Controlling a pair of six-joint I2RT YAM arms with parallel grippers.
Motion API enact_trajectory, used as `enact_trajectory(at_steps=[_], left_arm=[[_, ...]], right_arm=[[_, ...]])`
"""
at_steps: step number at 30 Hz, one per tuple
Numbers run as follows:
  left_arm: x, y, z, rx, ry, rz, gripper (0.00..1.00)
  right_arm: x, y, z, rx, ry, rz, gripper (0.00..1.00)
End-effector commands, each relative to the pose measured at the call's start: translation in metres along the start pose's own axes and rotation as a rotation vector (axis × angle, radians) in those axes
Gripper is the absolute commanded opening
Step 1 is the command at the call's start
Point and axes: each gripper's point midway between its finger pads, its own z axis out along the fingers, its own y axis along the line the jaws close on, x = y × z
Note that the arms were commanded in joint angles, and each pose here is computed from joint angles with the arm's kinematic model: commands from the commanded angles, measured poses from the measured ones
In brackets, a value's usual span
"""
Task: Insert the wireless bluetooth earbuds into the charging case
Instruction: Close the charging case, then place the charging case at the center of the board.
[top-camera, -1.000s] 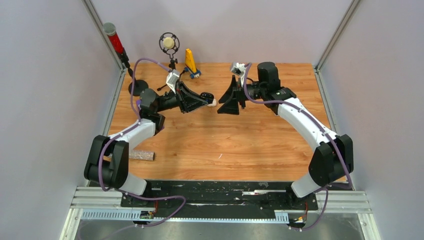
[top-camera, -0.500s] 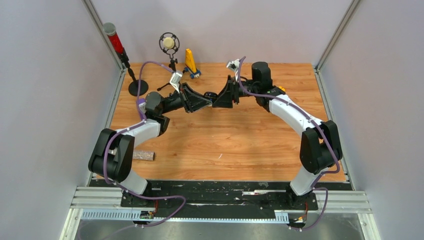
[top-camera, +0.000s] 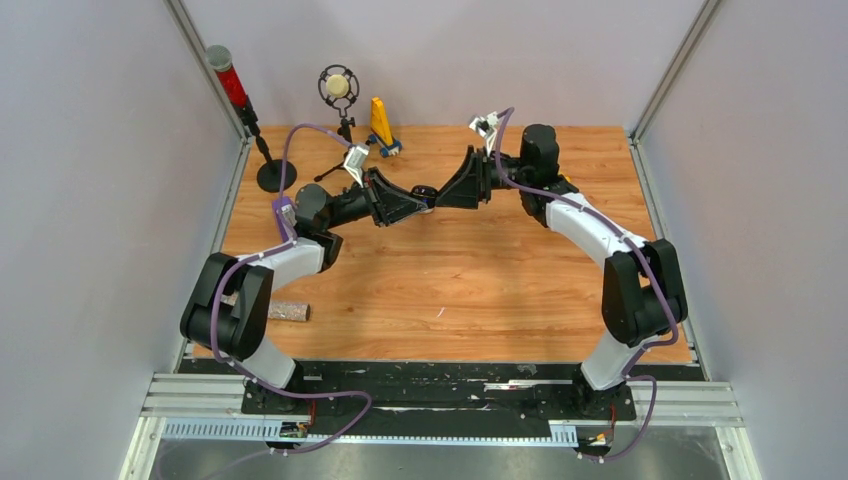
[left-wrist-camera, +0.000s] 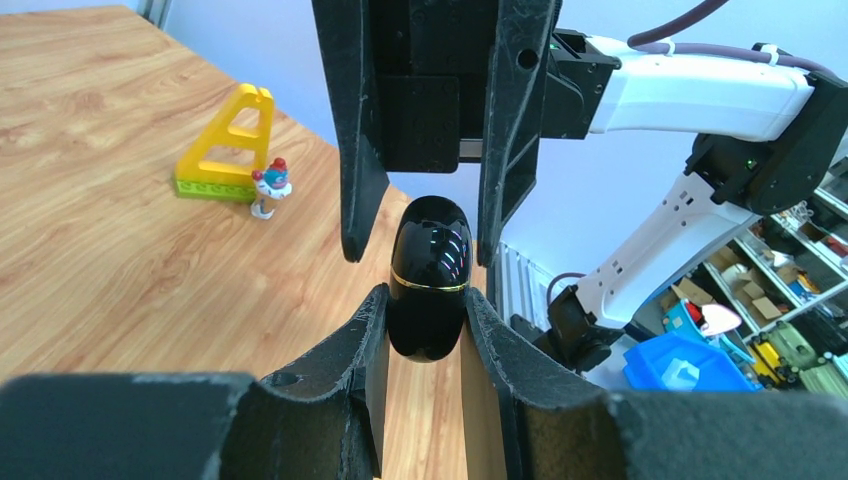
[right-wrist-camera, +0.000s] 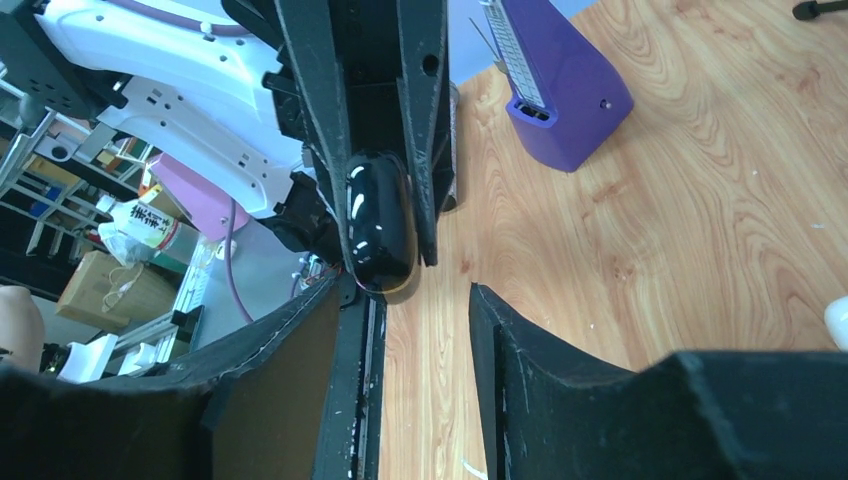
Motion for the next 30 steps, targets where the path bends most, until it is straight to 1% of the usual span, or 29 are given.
enact_trajectory(at_steps=[1,8,18,20,25,28,29,30], left_arm=[[-0.006,-0.007,0.005,0.029,-0.013,0.044,0.00],[-0.002,-0.005,0.007,0.031,0.001,0.037,0.00],[-0.003,-0.007,0.008,0.035,-0.003,0.045,0.00],[-0.003,-0.006,0.008,0.034,-0.002,0.044,0.00],[-0.003,-0.007,0.008,0.035,-0.002,0.046,0.00],[-0.003,-0.006,0.008,0.032,0.000,0.046,0.00],[-0.002,-0.005,0.008,0.029,0.000,0.045,0.01],[-0.002,-0.005,0.008,0.026,0.000,0.045,0.05]], right_arm=[[-0.011,0.018,0.000,-0.070,-0.009,-0.060,0.52],[-0.008,0.022,0.005,-0.093,0.000,-0.063,0.52],[-0.001,0.019,0.012,-0.084,0.020,-0.069,0.49],[0.000,0.018,0.013,-0.081,0.022,-0.068,0.46],[0.002,0.016,0.019,-0.075,0.035,-0.070,0.34],[0.001,0.015,0.020,-0.073,0.039,-0.073,0.24],[0.000,0.016,0.020,-0.071,0.039,-0.075,0.23],[0.000,0.016,0.020,-0.069,0.040,-0.076,0.23]])
